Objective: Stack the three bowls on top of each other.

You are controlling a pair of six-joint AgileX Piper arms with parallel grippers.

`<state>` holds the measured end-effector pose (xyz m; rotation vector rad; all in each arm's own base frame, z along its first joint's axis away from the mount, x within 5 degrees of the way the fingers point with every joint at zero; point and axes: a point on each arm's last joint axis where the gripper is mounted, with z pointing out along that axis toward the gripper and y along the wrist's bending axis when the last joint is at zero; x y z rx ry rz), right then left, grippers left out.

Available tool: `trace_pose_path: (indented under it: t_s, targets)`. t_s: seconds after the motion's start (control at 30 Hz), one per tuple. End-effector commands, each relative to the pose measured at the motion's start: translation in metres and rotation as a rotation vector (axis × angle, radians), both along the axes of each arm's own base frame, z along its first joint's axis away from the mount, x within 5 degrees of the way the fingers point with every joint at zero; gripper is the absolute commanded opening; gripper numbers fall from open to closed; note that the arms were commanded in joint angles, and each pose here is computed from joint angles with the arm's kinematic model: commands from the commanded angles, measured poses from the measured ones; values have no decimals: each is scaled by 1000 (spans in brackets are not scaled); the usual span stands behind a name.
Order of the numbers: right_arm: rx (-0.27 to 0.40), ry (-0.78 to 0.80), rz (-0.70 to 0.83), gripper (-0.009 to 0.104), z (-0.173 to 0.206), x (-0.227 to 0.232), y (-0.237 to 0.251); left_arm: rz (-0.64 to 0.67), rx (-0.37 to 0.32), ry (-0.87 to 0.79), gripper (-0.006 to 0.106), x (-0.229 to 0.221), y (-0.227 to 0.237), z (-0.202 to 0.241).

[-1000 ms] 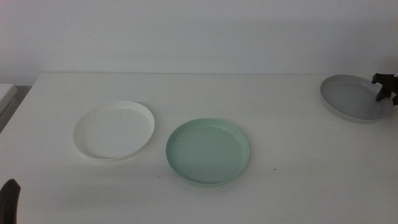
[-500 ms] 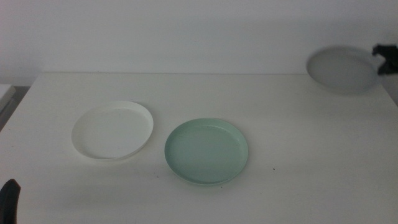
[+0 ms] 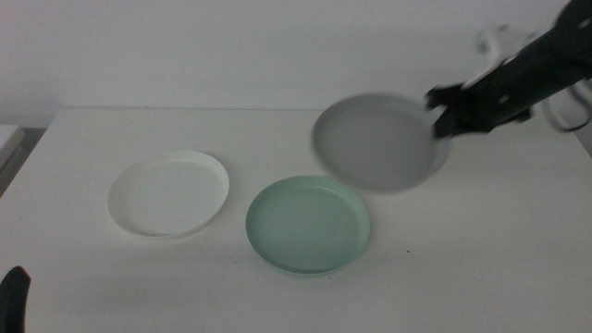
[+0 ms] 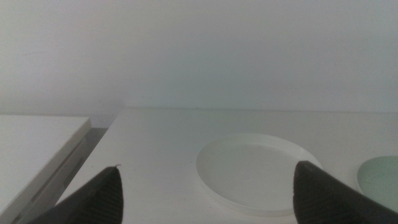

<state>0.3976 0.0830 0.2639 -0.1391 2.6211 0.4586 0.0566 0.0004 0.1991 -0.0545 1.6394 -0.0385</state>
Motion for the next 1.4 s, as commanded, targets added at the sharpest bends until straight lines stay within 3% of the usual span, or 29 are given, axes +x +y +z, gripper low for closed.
trace_pose_path:
  t_s: [0.0,0.37,0.73,1.37]
  targets:
    - [-1,4,49,-2,-6,-11,22,3,-9,-13,94,0,0,1]
    - [25,-18,97,-2,-38,-31,89,3,-9,-13,94,0,0,1]
    - [13,75,87,-2,-73,-24,93,3,-9,-13,94,0,0,1]
    - [-6,37,111,-2,-77,-23,99,3,-9,-13,94,0,0,1]
